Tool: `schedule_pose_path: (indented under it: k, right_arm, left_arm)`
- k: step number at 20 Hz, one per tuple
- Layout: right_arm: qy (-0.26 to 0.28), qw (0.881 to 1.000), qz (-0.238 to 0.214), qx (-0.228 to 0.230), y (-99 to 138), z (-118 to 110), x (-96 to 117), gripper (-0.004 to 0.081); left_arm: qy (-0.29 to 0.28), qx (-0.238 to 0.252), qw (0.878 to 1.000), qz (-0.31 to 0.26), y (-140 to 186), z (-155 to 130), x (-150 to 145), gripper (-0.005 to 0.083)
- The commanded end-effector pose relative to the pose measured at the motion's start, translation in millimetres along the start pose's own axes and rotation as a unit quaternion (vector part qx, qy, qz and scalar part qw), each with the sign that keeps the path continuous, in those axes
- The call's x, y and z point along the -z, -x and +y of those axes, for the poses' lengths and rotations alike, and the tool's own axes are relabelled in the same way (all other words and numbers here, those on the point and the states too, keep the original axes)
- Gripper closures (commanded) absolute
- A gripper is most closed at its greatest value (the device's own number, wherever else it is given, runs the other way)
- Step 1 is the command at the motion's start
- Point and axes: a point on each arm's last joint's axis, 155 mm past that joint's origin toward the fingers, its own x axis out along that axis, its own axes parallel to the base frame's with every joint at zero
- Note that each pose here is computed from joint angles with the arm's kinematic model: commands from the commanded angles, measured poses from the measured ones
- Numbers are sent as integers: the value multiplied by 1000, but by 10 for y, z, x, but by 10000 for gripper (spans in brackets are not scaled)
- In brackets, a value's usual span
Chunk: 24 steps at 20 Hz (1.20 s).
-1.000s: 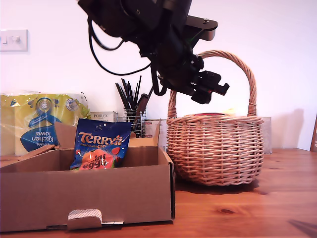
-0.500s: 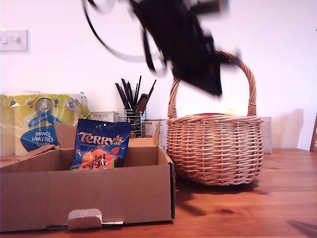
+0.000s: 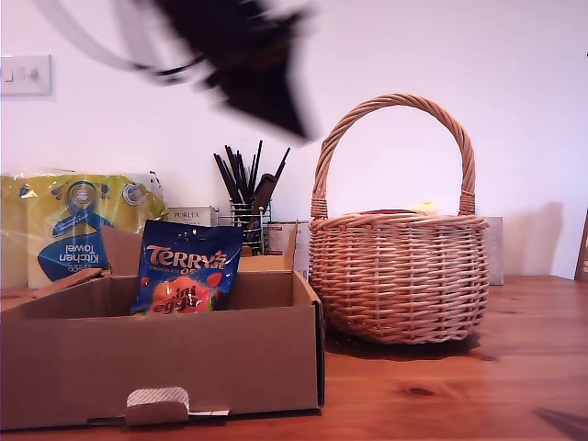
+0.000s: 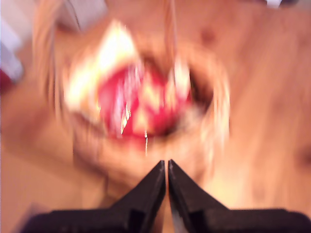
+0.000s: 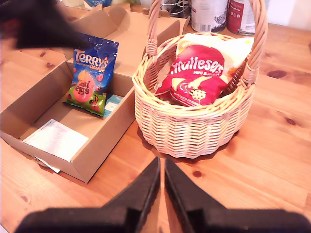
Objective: Move the bags of Easter eggs from the cardboard box on the left into the woven basket on the right side.
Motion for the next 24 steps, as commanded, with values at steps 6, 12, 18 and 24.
schedule_pose_path:
  k: [6, 12, 18, 24]
  right_arm:
    - [5, 1000, -8, -2, 21, 14, -57, 783]
    - [4, 1000, -8, -4, 21, 21, -58, 783]
    - [4, 1000, -8, -7, 21, 34, -60, 783]
    - [5, 1000, -8, -7, 21, 33, -57, 783]
  left_arm:
    - [0, -22, 1000, -13, 544, 603, 248, 719]
    - [-75, -69, 995, -22, 574, 896, 209, 157]
    - [-75, -68, 995, -8, 363, 1162, 207, 158]
    - [-44, -10, 997, 63, -52, 1307, 412, 175]
